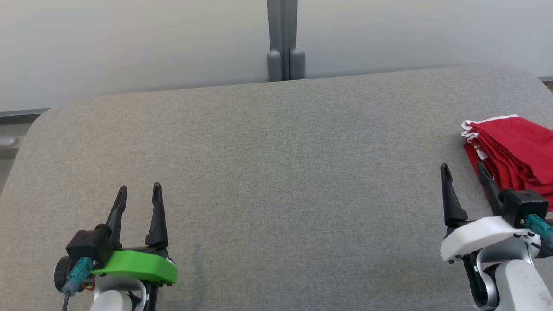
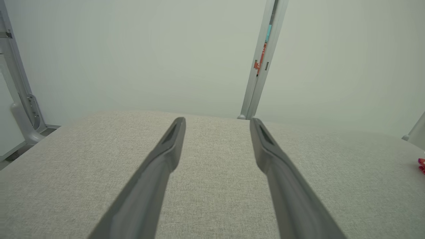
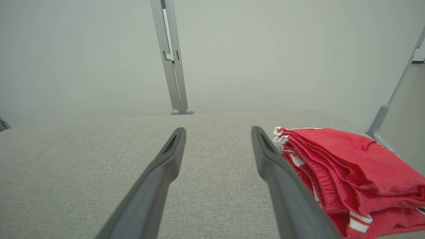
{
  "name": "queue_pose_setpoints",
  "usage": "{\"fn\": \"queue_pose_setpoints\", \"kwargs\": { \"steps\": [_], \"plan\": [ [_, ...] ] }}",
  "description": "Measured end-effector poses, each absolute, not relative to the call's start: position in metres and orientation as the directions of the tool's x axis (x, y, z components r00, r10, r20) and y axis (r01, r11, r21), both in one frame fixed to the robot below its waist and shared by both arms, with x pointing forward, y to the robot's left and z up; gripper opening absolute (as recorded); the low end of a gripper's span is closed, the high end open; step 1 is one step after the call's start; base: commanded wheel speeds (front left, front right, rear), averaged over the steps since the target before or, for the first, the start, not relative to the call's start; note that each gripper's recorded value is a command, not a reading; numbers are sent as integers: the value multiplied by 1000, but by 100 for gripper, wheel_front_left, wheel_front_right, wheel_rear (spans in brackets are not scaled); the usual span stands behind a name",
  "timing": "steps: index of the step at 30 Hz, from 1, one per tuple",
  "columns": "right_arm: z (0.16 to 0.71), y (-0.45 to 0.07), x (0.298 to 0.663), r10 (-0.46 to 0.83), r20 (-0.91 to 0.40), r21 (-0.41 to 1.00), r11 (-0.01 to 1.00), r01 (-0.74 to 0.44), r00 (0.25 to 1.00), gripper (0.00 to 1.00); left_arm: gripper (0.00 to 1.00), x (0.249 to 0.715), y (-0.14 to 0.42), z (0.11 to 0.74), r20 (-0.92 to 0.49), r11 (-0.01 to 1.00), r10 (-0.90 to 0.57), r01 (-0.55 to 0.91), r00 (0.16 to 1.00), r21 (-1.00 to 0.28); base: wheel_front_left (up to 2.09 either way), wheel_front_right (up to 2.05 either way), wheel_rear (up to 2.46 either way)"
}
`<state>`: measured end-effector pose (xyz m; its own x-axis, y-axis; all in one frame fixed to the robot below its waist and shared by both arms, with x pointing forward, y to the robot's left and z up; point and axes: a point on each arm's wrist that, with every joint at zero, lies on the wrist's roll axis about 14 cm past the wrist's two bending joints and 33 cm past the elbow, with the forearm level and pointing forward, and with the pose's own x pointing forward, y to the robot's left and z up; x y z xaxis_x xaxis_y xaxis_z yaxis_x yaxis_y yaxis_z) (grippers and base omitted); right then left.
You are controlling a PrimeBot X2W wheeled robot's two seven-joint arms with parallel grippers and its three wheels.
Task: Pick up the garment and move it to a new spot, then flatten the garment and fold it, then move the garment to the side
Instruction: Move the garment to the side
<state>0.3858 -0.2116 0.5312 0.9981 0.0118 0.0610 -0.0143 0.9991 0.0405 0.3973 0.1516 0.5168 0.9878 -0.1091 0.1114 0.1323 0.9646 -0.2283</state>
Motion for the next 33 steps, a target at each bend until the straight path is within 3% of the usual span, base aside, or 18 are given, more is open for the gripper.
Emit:
{"fn": "queue_pose_setpoints", "kwargs": {
  "steps": [33],
  "plan": [
    [524,-187,379,53,47,95,994,-58,997,100,100,385,160,504,65,964,-70,85,995,-252,0,0,0]
  ]
}}
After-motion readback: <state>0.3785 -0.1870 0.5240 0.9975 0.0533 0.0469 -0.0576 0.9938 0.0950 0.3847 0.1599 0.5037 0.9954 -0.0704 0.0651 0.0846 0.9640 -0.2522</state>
